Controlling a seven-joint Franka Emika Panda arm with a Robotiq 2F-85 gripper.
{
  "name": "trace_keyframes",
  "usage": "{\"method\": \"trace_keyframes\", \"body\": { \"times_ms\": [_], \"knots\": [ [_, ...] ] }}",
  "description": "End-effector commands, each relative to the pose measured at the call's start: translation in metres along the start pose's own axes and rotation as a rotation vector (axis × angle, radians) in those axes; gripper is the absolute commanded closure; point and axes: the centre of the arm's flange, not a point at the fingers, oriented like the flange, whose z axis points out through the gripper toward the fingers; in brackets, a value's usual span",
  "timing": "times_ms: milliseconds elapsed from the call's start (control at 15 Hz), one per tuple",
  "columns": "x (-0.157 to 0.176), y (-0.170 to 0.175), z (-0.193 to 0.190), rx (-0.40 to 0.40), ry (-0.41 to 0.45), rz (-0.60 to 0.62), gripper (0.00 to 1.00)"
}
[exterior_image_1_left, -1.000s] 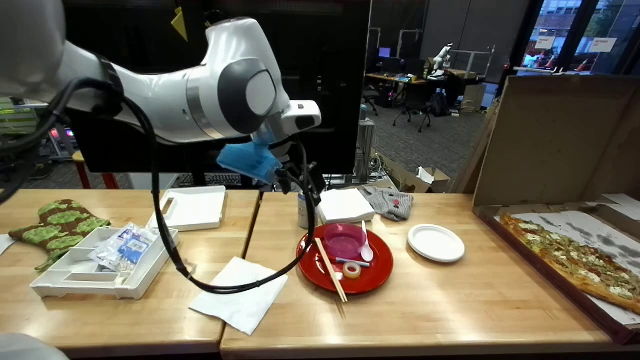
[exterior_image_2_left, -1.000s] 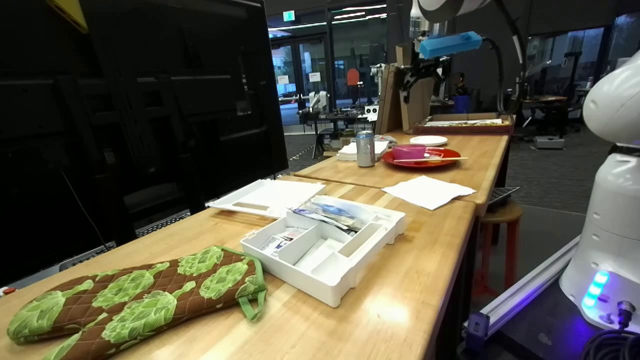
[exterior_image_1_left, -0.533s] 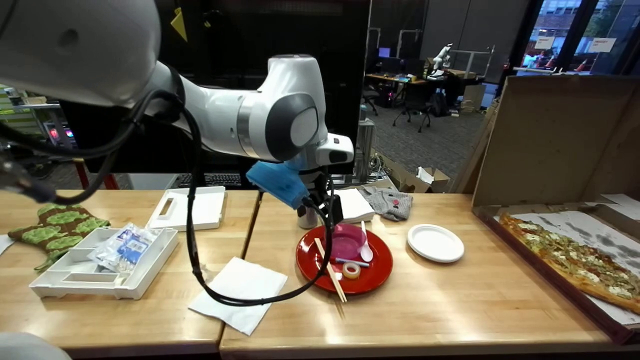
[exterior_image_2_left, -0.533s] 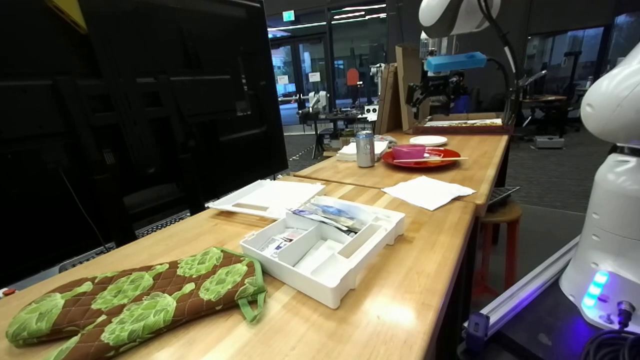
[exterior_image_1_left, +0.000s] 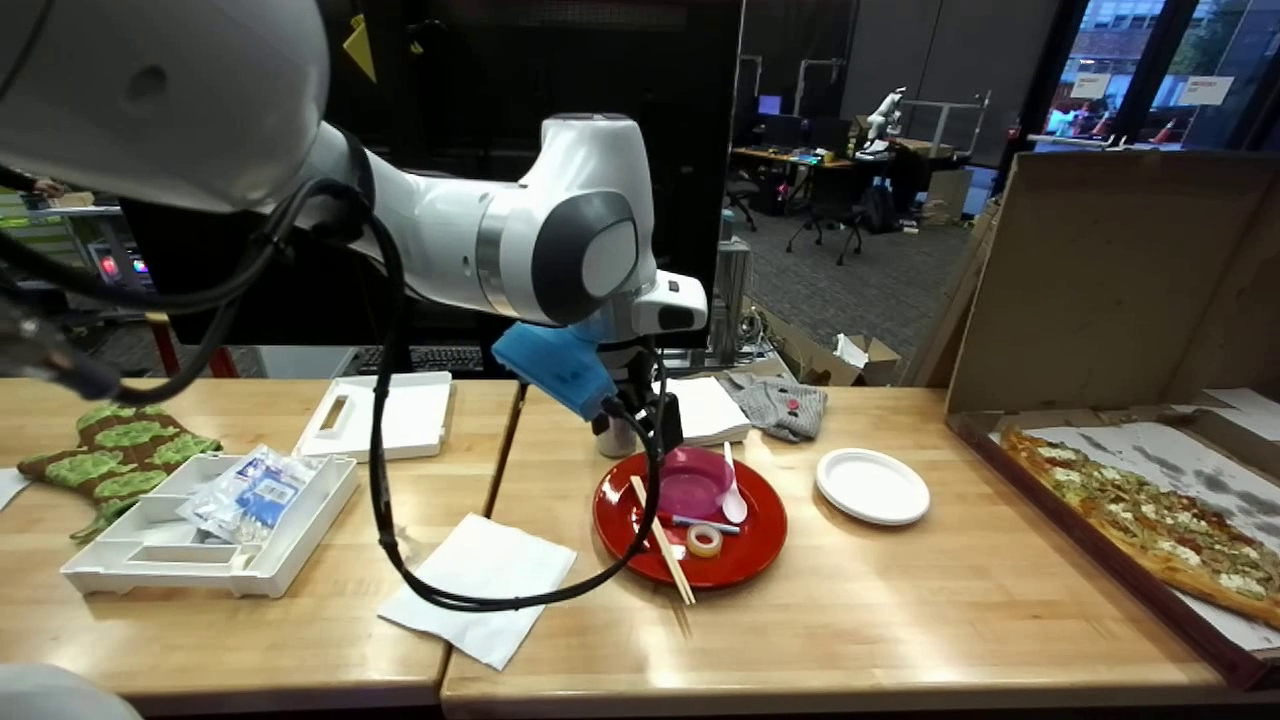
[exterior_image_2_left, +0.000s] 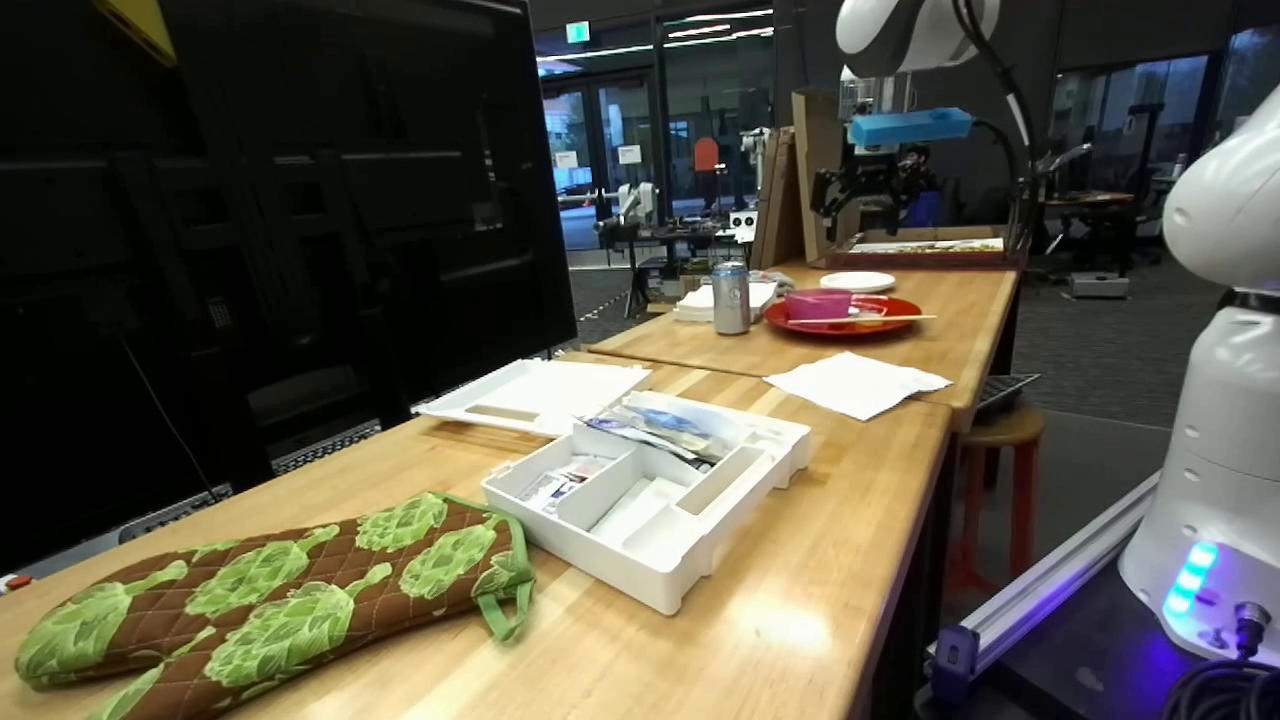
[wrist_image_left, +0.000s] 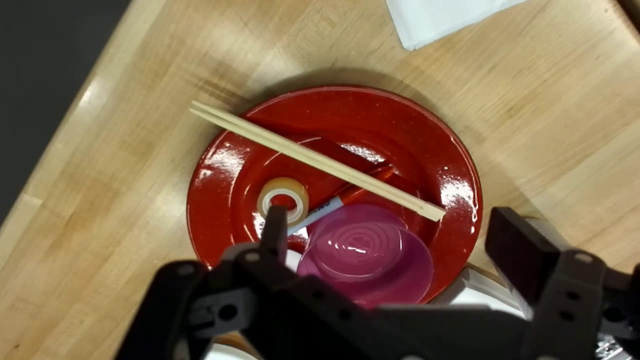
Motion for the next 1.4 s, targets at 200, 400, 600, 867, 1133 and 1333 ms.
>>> {"method": "trace_keyframes", "body": {
  "times_ms": [200,400,600,867,1133,1333],
  "knots": [
    [0.027,0.02,0.041,0.226,-0.124,0.183,0.0],
    [0.033,0.03,0.064,0.317,-0.127,0.318,0.0],
    [0.039,0.031,0.087,0.364,-0.102,0.424,0.0],
    [0.039,0.021,0.115,0.379,-0.092,0.504,0.0],
    [0.03,0.021,0.121,0.347,-0.061,0.537,0.0],
    [0.019,0.03,0.112,0.344,-0.011,0.565,0.0]
  ]
}}
